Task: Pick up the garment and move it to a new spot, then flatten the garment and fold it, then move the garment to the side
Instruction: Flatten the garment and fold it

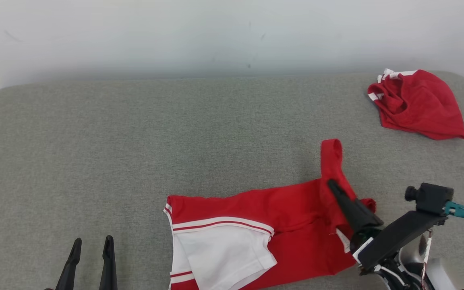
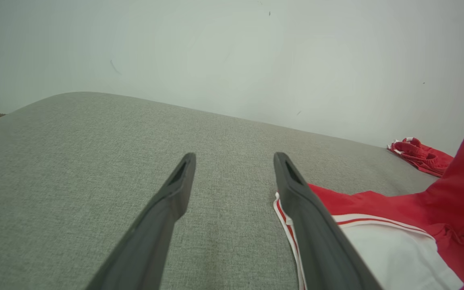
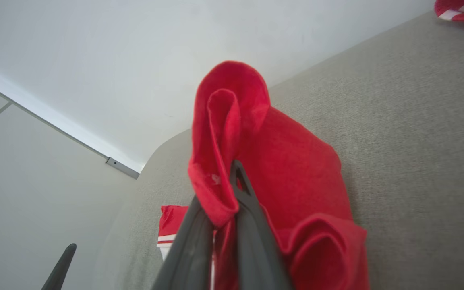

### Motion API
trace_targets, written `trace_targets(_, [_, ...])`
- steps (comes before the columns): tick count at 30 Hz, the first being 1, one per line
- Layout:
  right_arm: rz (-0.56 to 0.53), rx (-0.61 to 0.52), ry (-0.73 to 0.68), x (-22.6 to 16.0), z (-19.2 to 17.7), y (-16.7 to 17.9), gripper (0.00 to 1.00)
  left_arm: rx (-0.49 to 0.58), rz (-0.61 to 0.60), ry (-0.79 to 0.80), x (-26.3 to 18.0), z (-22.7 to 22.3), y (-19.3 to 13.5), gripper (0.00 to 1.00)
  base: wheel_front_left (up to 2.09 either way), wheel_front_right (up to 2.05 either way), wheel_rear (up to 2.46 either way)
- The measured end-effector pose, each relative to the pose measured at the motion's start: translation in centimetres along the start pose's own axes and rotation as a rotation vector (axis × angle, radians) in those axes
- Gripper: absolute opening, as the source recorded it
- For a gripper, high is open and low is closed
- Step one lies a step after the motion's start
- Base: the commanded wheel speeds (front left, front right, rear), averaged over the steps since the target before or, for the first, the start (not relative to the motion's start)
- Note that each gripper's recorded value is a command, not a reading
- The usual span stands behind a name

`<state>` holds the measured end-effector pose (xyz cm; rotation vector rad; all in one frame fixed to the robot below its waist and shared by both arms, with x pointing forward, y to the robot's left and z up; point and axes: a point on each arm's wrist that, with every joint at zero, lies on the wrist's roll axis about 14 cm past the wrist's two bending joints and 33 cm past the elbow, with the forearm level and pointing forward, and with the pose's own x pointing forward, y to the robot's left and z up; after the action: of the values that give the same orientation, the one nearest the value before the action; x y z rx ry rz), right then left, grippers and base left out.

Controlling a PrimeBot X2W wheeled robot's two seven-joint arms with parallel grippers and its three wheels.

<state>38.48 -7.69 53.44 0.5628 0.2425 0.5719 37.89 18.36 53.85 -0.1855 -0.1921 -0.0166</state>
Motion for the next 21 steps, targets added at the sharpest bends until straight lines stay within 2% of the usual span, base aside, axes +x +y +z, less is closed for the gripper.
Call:
trace_targets(5, [0.118,0.080,0.052,0.8,-1.7,4.0,0.00,-0.002,0.022,-0.002,-0.5,0.2,0.6,1.00,0.00,0.00,0.00])
trace_targets(11, [0.222,0.114,0.109,1.8,-3.4,7.7,0.00,-0.003,0.044,0.000,-1.1,0.3,1.2,1.00,0.00,0.00,0.00])
trace_targets(21, [0.311,0.128,0.206,4.0,-7.3,11.5,0.00,-0.002,0.071,0.007,-1.7,0.2,1.9,1.00,0.00,0.00,0.00])
